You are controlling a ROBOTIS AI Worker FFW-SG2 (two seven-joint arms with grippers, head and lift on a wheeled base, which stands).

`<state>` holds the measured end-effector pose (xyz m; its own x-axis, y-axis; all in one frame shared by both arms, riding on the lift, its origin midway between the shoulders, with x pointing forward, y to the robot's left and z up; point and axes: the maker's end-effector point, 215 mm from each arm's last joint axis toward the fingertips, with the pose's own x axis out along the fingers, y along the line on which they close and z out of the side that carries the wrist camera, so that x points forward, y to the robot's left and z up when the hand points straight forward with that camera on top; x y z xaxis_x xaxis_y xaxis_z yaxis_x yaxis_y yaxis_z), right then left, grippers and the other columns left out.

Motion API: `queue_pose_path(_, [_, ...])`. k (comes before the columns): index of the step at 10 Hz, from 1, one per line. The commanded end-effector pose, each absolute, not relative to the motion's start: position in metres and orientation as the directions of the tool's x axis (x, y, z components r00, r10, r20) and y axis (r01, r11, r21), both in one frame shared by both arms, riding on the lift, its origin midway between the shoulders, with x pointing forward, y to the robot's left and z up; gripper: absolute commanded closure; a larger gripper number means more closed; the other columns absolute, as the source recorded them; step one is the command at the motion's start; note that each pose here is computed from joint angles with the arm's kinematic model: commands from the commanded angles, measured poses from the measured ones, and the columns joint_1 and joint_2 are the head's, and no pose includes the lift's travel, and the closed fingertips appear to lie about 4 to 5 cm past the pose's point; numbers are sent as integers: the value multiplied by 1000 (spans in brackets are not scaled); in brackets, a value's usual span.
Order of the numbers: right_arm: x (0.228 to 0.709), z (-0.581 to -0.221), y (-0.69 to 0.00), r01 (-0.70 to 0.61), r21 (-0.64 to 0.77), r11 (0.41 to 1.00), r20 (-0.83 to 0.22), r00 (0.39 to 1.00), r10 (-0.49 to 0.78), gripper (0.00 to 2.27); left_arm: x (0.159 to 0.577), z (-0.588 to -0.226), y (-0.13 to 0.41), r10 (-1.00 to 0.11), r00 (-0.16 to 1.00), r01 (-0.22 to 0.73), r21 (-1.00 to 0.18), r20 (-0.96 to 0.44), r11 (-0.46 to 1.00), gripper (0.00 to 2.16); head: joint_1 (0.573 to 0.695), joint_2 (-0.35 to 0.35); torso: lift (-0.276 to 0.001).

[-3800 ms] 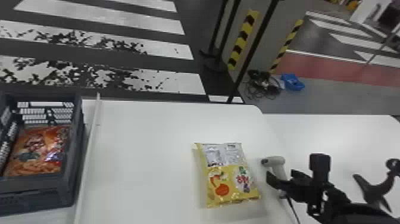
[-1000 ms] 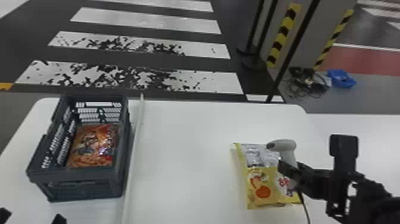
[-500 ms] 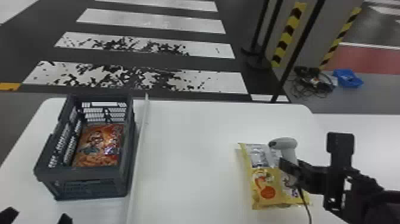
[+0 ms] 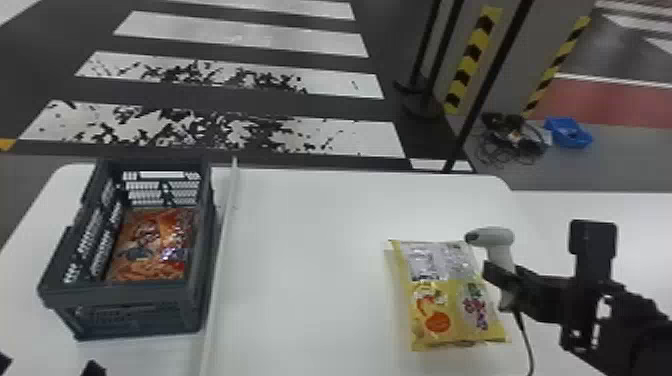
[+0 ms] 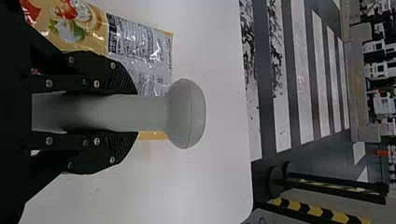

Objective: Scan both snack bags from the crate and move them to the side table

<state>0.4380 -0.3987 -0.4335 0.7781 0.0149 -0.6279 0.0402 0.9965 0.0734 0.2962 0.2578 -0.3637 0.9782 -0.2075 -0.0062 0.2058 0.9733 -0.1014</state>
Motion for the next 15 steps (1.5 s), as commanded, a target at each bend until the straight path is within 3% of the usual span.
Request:
queue_pose_path(1, [434,-433,-429,78,57,995,-628,778,-25,2125,297,-365,258,-207,978,205,-101,-7,974,39,695,-215,-95])
queue_pose_path(7, [435,-486,-507,145,54,988,-622,779,-81,2125,296,-361,259,-208,978,207,-97,2,974,39,695,-348,-95])
queue_pose_path(12, [445,-508,-519,114,68,991,-569,821,-56,2121,294,-360,261,-207,978,206,-93,4,974,39,695,-350,-95])
queue_pose_path(15, [448,-512,-516,99,73,992,-537,842,-45,1956,294,-359,261,-206,978,206,-95,5,974,39,695,-350,-95])
